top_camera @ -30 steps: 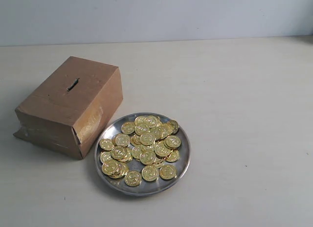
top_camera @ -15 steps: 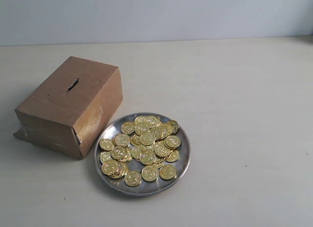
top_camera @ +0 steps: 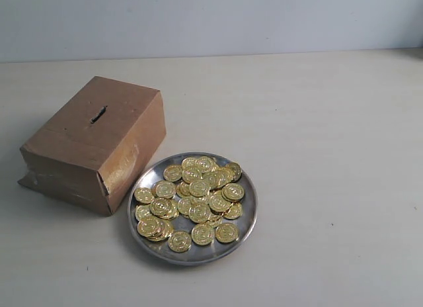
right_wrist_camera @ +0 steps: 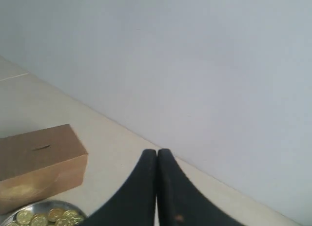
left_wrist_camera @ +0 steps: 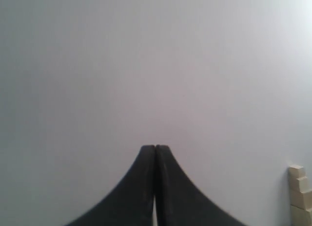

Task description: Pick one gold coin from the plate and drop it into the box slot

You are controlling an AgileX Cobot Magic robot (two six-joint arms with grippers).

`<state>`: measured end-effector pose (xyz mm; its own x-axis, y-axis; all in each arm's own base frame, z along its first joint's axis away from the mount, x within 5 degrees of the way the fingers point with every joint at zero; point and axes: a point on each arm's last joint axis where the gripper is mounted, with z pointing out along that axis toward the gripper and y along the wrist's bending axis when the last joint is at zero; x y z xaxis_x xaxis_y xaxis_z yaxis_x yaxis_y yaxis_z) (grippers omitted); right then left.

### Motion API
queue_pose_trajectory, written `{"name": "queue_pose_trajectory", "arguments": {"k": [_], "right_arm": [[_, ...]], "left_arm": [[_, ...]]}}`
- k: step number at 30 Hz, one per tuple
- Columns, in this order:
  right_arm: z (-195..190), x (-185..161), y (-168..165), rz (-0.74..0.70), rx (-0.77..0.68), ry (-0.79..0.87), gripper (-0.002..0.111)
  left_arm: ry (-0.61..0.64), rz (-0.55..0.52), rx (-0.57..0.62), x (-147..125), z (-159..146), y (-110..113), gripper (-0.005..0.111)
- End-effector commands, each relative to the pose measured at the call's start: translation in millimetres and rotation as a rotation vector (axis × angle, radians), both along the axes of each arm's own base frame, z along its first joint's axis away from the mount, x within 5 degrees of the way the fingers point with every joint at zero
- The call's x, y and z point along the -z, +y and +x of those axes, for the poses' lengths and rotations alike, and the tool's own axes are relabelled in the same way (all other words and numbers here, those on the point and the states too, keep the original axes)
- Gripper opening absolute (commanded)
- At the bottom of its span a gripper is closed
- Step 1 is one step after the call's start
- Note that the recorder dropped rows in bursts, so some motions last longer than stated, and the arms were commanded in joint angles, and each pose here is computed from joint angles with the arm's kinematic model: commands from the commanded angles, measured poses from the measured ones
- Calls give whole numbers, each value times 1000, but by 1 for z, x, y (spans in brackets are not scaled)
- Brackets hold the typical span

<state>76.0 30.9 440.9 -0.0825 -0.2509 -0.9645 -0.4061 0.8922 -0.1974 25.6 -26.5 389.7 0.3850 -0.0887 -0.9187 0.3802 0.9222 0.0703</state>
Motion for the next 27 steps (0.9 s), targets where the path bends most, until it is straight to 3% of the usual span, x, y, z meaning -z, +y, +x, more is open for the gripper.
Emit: {"name": "queue_pose_trajectory", "arguments": {"k": [1, 18, 27], "right_arm": [[-23, -5, -19, 50, 147, -73, 0], [-114, -7, -34, 134, 356, -347, 0], [-166, 4, -28, 149, 438, -514, 0]], "left_arm": [[-72, -5, -80, 3, -19, 3, 0], [-208, -10, -117, 4, -54, 3, 0], [-207, -8, -113, 4, -54, 3, 0]]}}
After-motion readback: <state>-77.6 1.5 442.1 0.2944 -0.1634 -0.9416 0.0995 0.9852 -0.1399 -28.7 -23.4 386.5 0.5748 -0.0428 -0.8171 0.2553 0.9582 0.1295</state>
